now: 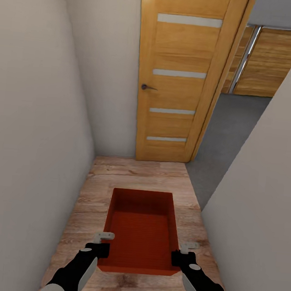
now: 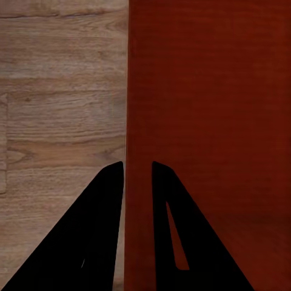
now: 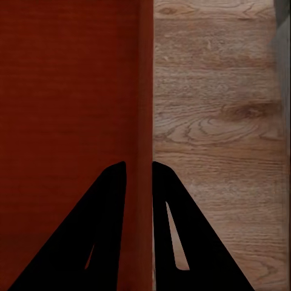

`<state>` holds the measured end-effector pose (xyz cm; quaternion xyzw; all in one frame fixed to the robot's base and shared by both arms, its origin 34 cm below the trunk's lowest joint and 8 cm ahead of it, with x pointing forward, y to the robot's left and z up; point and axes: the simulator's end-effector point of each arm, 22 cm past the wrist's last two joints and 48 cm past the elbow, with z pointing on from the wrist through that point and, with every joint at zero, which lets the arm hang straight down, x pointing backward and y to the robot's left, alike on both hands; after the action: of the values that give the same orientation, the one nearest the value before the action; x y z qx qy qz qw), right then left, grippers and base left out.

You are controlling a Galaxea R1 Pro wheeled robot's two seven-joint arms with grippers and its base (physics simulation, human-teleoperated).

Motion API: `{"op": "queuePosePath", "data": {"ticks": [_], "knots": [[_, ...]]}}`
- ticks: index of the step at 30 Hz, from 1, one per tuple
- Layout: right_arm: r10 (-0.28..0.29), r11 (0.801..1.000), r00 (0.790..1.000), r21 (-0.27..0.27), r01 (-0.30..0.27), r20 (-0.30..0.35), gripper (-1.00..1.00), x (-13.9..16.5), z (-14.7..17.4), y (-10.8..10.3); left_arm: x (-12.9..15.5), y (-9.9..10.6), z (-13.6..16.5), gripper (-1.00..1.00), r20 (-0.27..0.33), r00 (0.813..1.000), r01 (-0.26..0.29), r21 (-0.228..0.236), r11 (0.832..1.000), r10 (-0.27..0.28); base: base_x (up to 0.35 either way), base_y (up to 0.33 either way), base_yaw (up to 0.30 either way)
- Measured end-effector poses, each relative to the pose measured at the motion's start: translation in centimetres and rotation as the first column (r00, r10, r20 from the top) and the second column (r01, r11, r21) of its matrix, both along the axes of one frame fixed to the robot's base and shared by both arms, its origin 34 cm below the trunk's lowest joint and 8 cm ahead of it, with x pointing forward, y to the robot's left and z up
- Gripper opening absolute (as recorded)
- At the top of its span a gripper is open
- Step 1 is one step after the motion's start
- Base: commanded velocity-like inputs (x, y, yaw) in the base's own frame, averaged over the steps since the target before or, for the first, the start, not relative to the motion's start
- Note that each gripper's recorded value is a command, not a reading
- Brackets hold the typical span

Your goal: Move the two storage containers from the living room to the garage. In the garage, place one container on the floor and stack the other container on top of it (either order is fine).

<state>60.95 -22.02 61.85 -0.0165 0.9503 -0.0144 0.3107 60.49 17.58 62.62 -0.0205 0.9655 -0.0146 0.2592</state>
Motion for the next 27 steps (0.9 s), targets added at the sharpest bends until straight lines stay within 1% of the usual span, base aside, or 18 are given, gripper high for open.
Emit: {"op": "queuePosePath", "data": {"ticks": [6,13,27], "knots": [[0.0,1.0,1.0,0.0,0.0,0.0,-1.0,0.0,0.0,0.03,0.0,0.03,0.0,-1.0,0.0,1.0,0.0,0.0,1.0,0.0,0.0,0.0,-0.273],[0.001,1.0,1.0,-0.001,-0.001,0.0,-1.0,-0.02,0.0,0.03,-0.04,0.03,-0.01,-1.0,0.0,1.0,-0.001,0.0,1.0,0.001,0.043,0.0,-0.064],[0.001,1.0,1.0,-0.001,-0.001,0.0,-1.0,-0.04,0.03,0.04,-0.07,0.04,0.0,-1.0,0.0,1.0,-0.001,0.0,1.0,0.001,0.316,0.0,-0.002]]}}
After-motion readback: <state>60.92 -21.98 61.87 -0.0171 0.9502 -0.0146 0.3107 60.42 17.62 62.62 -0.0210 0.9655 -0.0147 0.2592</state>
